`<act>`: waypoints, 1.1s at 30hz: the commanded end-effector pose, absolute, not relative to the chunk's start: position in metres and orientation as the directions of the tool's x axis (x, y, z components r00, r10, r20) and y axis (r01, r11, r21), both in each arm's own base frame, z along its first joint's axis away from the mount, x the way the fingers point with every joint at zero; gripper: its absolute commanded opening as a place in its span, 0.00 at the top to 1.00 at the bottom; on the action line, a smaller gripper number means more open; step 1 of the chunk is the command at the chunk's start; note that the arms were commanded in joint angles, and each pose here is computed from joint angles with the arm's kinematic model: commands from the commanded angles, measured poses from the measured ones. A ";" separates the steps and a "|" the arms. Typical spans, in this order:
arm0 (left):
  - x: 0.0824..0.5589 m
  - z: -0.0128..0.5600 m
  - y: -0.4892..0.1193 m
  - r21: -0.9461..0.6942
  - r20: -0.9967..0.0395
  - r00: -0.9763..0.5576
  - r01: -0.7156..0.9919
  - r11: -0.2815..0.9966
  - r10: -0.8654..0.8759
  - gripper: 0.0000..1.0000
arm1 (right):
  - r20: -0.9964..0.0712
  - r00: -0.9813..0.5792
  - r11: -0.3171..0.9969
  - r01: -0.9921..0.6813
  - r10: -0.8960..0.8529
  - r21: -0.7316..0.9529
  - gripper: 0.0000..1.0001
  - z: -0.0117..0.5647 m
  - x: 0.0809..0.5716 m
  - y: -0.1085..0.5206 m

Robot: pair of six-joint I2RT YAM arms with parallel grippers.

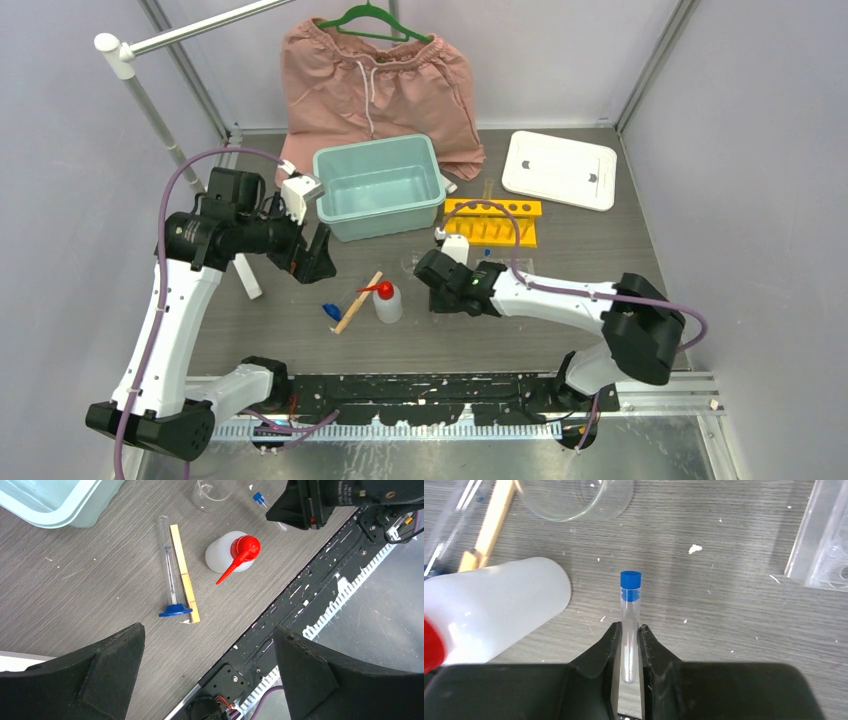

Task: Organize the chemistry lab equipment

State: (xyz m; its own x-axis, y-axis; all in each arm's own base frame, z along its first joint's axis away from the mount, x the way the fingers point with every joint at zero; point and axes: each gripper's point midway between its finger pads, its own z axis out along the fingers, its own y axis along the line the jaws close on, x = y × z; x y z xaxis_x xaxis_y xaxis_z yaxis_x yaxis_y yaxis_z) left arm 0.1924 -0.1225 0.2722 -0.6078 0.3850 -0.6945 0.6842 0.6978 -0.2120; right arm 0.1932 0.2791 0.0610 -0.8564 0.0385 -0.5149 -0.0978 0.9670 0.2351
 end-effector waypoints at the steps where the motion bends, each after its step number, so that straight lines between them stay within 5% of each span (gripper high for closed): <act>1: 0.190 0.291 -0.131 -0.215 -0.744 -0.562 0.714 0.666 0.362 0.00 | -0.546 -0.833 0.950 -0.089 0.095 0.300 0.99 0.092 0.192 0.276; 16: 0.195 0.307 -0.161 -0.383 -0.772 -0.599 0.706 0.595 0.214 0.02 | -0.597 -0.691 0.663 -0.226 0.407 0.714 0.99 0.278 0.244 0.372; 25: 0.202 0.309 -0.176 -0.479 -0.746 -0.647 0.686 0.548 0.158 0.18 | -0.488 -0.715 0.427 -0.286 0.501 0.858 0.99 0.339 0.251 0.430; 33: 0.209 0.303 -0.179 -0.511 -0.720 -0.677 0.666 0.543 0.152 0.39 | -0.463 -0.734 0.353 -0.316 0.497 0.881 0.99 0.353 0.239 0.443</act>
